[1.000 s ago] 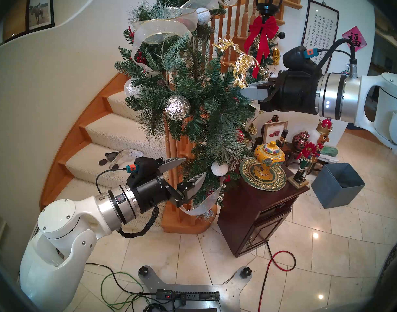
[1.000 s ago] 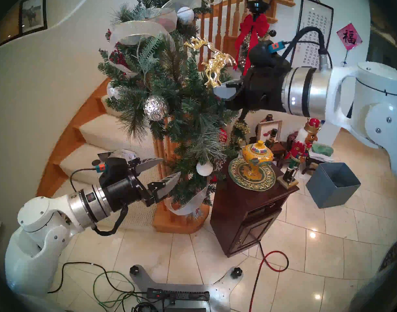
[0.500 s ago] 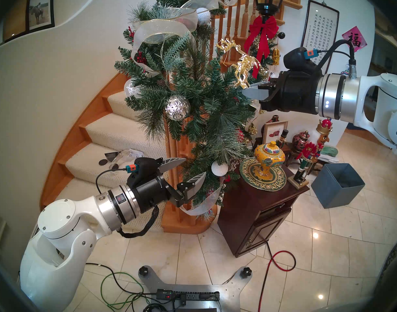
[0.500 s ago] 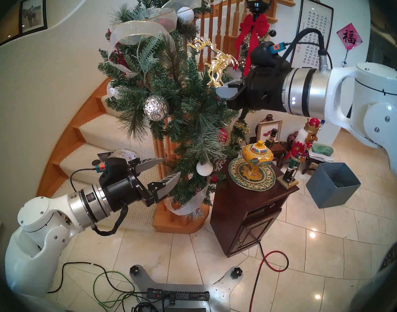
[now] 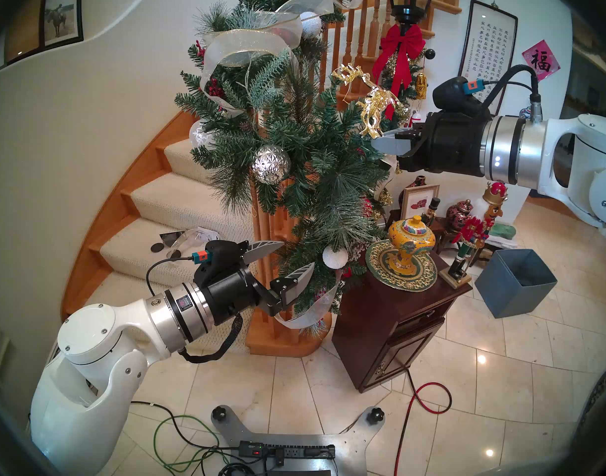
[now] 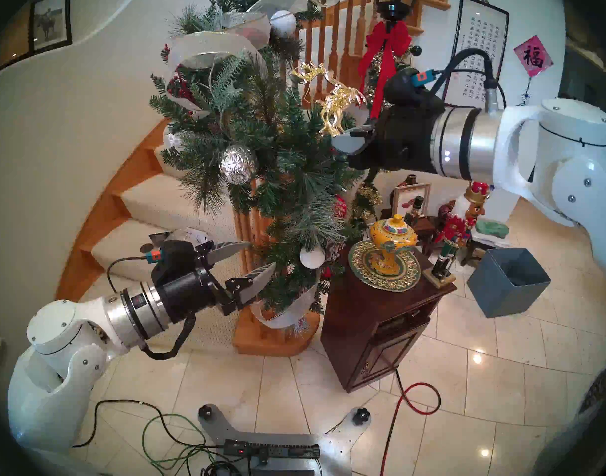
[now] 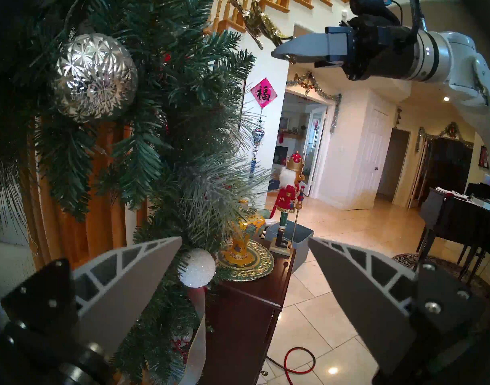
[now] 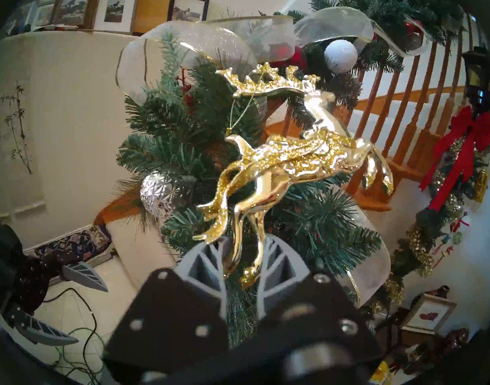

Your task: Hang the ornament onto the Christmas-tree-style decoration

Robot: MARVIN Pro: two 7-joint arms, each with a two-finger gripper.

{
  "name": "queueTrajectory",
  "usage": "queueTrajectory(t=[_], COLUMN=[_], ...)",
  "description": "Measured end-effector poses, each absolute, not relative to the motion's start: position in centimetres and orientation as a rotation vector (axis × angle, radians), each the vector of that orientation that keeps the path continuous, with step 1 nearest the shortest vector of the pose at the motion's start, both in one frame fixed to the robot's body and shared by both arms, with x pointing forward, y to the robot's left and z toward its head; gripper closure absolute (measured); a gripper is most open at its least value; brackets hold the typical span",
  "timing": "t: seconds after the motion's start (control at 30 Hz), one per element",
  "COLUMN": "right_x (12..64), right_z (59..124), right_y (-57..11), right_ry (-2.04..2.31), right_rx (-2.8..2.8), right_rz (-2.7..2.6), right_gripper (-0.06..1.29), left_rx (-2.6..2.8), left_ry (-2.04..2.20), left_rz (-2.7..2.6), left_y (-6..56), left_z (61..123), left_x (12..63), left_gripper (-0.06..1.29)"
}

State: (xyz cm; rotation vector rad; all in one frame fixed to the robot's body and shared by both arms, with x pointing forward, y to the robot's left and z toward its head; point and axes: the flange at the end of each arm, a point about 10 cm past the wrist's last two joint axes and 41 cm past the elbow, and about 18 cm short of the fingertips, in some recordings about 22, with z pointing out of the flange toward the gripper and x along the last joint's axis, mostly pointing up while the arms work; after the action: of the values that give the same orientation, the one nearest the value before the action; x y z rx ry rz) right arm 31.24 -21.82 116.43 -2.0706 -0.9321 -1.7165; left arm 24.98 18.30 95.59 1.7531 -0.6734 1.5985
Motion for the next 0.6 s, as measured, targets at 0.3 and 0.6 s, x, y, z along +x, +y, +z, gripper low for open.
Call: queueTrajectory(t=[0.3, 0.6], right_x=[31.53, 31.80], right_z=[116.23, 116.18], right_y=[-22.07, -22.34], right_ry=[-0.919, -0.905], right_rx=[-2.085, -2.096], right_rz=[-1.716, -1.720], right_gripper=[1.15, 1.15], left_rx=[1.753, 1.753], left_ry=[-0.673, -0.673], left_rz=[1.598, 1.598], left_y=[18.30, 18.30], left_z=[95.58, 95.57], left_x=[24.99, 24.99], left_gripper=[-0.01, -0.01])
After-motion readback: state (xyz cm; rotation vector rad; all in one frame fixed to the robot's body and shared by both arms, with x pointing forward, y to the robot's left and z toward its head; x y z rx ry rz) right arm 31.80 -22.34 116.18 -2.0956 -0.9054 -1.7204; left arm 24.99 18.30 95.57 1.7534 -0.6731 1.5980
